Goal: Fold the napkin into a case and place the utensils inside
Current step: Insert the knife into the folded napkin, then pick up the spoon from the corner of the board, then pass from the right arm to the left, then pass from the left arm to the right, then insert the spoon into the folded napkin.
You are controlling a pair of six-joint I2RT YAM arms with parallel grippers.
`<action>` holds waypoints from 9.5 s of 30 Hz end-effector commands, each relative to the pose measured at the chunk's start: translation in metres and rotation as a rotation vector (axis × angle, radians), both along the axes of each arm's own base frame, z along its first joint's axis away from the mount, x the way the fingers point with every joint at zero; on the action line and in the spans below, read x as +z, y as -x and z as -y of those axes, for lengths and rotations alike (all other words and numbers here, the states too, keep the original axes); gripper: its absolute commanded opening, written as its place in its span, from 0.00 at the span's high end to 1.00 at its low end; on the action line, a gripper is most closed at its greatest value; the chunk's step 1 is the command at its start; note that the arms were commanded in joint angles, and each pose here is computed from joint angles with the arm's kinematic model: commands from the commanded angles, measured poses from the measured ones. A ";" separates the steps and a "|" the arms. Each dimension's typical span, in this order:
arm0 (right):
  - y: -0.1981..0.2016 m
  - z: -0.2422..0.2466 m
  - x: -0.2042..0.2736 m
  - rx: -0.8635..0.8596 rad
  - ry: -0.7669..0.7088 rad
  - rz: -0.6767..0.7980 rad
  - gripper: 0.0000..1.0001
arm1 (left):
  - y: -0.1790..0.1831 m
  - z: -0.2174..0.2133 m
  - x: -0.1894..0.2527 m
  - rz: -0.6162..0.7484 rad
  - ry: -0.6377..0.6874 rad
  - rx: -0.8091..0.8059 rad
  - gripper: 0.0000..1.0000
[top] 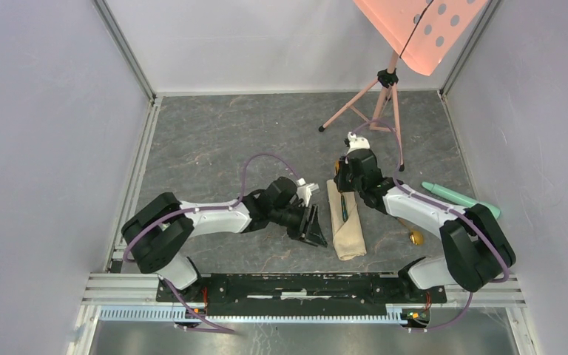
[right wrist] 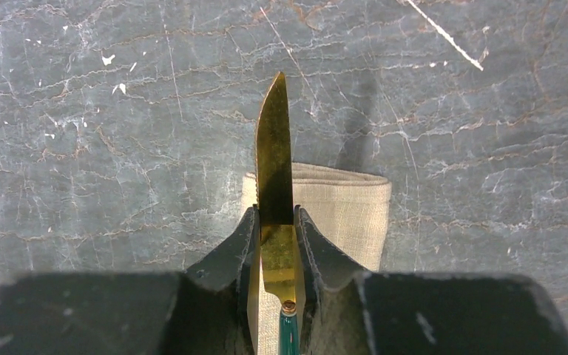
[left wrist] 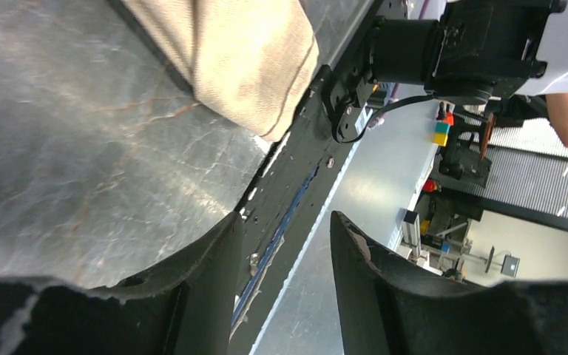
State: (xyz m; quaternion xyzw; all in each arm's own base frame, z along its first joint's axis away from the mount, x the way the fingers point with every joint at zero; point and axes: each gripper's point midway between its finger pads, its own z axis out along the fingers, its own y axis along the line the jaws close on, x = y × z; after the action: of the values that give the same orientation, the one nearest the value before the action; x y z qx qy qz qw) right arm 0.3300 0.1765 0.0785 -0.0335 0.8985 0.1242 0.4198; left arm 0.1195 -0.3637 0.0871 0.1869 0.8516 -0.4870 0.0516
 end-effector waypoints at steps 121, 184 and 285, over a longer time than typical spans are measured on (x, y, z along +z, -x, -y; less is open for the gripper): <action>0.052 0.146 -0.052 0.239 0.369 -0.260 0.96 | -0.037 -0.084 0.185 0.411 0.214 0.180 0.34; 0.134 -0.019 0.321 0.409 -0.900 1.360 1.00 | -0.099 -0.024 0.182 -0.441 0.785 0.540 0.63; -0.017 -0.022 0.047 0.195 -0.089 0.060 1.00 | -0.026 0.005 0.063 0.044 0.197 0.268 0.57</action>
State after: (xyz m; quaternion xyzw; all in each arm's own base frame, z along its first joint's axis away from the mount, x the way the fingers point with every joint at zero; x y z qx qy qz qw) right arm 0.3272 0.2063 0.1112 -0.1281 0.8883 0.1990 0.3937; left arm 0.1452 -0.3294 0.1229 0.1057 0.8582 -0.4801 0.1476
